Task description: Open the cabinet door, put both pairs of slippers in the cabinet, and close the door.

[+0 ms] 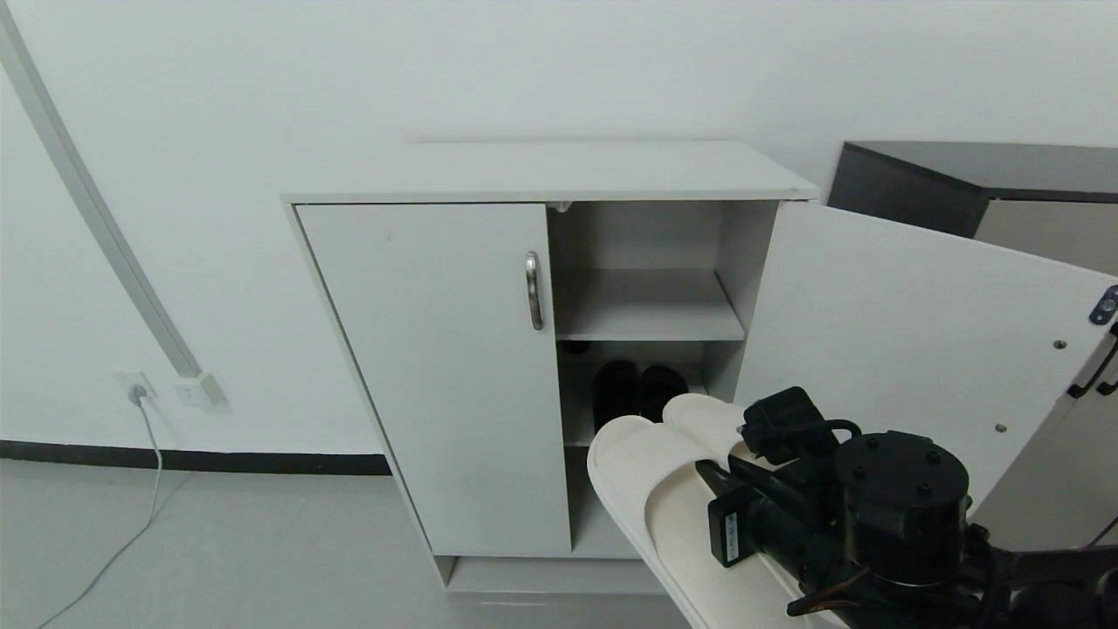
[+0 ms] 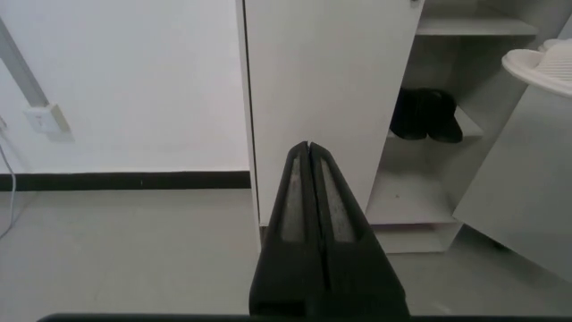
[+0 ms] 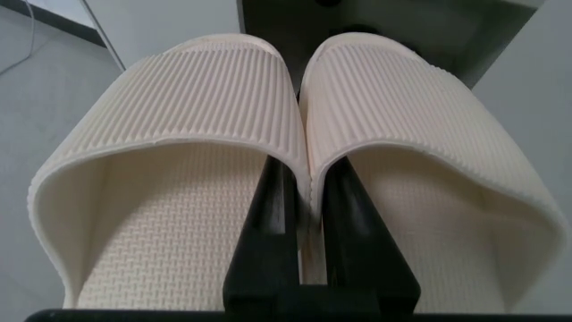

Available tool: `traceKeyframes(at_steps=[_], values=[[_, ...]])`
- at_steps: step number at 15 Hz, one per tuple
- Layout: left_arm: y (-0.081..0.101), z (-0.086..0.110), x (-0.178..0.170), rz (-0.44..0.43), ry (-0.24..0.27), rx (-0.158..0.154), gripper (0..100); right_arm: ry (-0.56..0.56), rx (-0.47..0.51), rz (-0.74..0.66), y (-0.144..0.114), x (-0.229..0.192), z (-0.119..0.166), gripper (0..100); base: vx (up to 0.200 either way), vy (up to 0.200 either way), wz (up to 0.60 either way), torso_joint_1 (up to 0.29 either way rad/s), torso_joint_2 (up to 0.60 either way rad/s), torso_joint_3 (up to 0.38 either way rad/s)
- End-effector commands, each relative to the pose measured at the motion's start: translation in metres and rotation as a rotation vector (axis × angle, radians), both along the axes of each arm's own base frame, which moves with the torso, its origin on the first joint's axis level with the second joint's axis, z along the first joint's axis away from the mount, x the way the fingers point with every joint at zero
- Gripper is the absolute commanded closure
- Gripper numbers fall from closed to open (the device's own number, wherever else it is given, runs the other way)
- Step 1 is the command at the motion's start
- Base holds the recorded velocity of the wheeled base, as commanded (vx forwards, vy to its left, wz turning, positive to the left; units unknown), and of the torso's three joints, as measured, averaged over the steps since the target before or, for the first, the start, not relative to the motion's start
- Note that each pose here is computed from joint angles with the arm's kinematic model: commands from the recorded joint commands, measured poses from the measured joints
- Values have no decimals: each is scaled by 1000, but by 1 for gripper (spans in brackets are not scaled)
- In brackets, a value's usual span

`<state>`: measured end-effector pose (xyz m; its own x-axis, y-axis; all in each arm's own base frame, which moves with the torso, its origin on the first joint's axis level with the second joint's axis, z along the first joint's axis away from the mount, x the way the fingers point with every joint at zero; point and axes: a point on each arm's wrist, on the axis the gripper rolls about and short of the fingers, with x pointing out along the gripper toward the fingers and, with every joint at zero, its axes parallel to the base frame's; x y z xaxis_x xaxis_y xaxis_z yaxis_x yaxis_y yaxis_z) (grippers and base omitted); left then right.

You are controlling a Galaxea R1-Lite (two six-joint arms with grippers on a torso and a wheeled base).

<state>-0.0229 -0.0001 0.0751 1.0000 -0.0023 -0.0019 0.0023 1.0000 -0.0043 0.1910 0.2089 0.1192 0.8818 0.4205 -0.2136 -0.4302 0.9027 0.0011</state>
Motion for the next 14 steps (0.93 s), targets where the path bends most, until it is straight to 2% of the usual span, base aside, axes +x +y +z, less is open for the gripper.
traceKeyframes(at_steps=[1,7,14], values=[[0,0,0,-1,1,0,100,2,-3,1,0,0,-1,100,0,0,0,-76,437,364],[0,0,0,-1,1,0,100,4,-5,2,0,0,-2,100,0,0,0,-32,391,356],[0,0,0,1,1,0,100,-14,-9,4,1,1,-3,100,0,0,0,0,26,24]])
